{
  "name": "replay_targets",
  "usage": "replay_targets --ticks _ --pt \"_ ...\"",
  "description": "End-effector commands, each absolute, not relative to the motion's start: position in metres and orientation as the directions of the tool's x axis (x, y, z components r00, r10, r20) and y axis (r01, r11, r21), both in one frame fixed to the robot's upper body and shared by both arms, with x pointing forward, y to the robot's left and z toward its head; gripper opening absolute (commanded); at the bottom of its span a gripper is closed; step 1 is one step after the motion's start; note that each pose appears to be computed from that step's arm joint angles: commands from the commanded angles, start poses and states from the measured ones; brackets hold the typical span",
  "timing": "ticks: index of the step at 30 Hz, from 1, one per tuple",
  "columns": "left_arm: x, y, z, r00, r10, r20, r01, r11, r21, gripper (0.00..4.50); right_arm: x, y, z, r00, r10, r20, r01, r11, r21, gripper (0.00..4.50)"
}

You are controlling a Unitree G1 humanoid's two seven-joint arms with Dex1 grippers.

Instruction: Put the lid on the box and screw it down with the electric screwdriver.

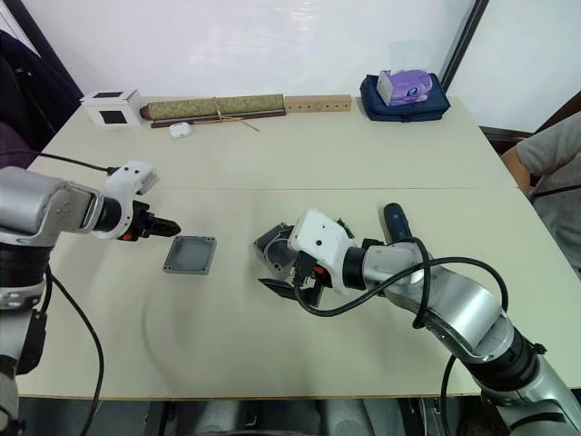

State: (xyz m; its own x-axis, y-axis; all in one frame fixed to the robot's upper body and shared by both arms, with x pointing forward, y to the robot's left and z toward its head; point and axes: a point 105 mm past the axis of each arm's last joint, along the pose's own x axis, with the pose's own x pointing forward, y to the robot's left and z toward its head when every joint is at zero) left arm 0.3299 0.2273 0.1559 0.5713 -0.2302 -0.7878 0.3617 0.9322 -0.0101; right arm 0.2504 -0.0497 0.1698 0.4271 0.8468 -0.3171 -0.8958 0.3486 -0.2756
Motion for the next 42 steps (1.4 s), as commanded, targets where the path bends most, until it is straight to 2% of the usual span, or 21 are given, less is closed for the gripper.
replay_targets --ticks 1,6,10,15,18,22,24,30,33,34,36,38,40,42 --pt "0.326 0.225 0.154 0.560 -0.265 -0.785 0.359 0.931 -0.059 2.79 0.248 -0.049 0.174 0.438 0.854 -0.282 -0.885 0.354 -0.301 4.50" --pt "0.328 0.230 0.147 0.545 -0.226 -0.807 0.321 0.946 -0.048 2.79 0.248 -0.048 0.176 0.454 0.848 -0.272 -0.878 0.374 -0.300 4.50" --pt "0.328 0.224 0.141 0.520 -0.241 -0.820 0.329 0.942 -0.068 2.79 0.249 -0.048 0.179 0.475 0.840 -0.262 -0.867 0.395 -0.304 4.50" --pt "0.330 0.226 0.129 0.483 -0.192 -0.854 0.311 0.950 -0.037 2.79 0.249 -0.049 0.180 0.497 0.828 -0.260 -0.856 0.419 -0.302 4.50" --pt "0.325 0.232 0.120 0.451 -0.149 -0.880 0.308 0.951 -0.003 2.08 0.250 -0.050 0.180 0.513 0.820 -0.255 -0.848 0.436 -0.301 4.50" --pt "0.323 0.231 0.113 0.430 -0.167 -0.887 0.303 0.952 -0.032 0.53 0.250 -0.052 0.181 0.523 0.818 -0.239 -0.843 0.455 -0.287 4.50" --pt "0.322 0.228 0.111 0.427 -0.179 -0.886 0.312 0.949 -0.042 0.03 0.250 -0.052 0.185 0.527 0.822 -0.215 -0.841 0.467 -0.273 4.50" --pt "0.333 0.214 0.112 0.484 -0.235 -0.843 0.278 0.955 -0.107 0.03 0.258 -0.066 0.192 0.558 0.814 -0.160 -0.826 0.526 -0.201 4.50" --pt "0.355 0.201 0.143 0.604 -0.369 -0.707 0.364 0.916 -0.167 0.03 0.269 -0.075 0.220 0.582 0.812 0.031 -0.810 0.583 -0.057 4.50" --pt "0.368 0.197 0.163 0.666 -0.428 -0.611 0.411 0.894 -0.179 0.03 0.276 -0.081 0.231 0.600 0.795 0.094 -0.798 0.602 0.001 4.50" --pt "0.388 0.186 0.203 0.756 -0.530 -0.385 0.512 0.844 -0.158 0.03 0.288 -0.093 0.241 0.624 0.771 0.126 -0.779 0.626 0.033 4.50" --pt "0.402 0.178 0.234 0.802 -0.568 -0.185 0.561 0.822 -0.095 0.03 0.305 -0.102 0.251 0.666 0.729 0.156 -0.745 0.660 0.095 4.50" --pt "0.414 0.168 0.256 0.827 -0.561 -0.031 0.558 0.826 -0.076 0.03 0.326 -0.108 0.261 0.708 0.687 0.165 -0.706 0.693 0.143 4.50" --pt "0.420 0.151 0.265 0.812 -0.581 0.055 0.580 0.814 0.035 0.03 0.340 -0.109 0.268 0.723 0.671 0.163 -0.690 0.703 0.171 4.50"
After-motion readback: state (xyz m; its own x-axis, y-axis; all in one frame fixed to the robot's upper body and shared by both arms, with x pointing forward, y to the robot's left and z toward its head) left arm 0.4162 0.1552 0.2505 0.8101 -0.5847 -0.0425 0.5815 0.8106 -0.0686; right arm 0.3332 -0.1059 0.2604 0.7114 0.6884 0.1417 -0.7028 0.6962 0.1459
